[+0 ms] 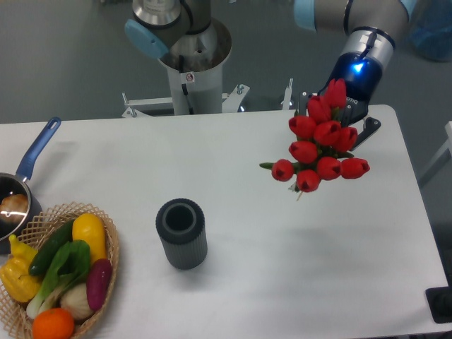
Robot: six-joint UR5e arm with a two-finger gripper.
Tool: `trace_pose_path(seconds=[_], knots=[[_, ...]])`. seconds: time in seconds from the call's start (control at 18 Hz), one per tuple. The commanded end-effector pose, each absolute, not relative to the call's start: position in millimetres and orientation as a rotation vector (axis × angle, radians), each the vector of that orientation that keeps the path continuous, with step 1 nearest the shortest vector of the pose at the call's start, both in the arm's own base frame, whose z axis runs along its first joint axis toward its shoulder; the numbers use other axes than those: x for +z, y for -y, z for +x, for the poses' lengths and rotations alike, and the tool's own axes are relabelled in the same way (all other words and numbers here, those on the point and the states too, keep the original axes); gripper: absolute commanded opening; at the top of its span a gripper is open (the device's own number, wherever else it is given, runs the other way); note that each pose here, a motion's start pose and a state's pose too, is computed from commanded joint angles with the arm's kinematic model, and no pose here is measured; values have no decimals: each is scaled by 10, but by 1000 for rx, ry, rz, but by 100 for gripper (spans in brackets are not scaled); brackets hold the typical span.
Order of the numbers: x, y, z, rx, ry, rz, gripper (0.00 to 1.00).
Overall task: Place the flowers on the table
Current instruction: 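Lower the gripper with the tulips toward the table surface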
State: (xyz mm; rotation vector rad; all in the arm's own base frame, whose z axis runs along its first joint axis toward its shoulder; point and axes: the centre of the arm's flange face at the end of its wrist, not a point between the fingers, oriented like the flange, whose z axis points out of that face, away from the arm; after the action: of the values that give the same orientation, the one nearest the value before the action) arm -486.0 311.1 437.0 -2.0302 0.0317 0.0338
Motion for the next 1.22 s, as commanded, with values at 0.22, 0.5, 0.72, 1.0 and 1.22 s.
trace_pose_path(seconds=[0.22,0.5,0.72,1.0,1.22], knots=[[4332,-3079,-4885,100,-23,-2147,43],[4280,-3164,-4860,188,-35,-2328,43],[4179,-3288,-4804,246,-54,-2477,43],[3967,-3544,-4657,304,-108,-2672,43],[3791,-3698,-4588,306,-143,-2756,43]])
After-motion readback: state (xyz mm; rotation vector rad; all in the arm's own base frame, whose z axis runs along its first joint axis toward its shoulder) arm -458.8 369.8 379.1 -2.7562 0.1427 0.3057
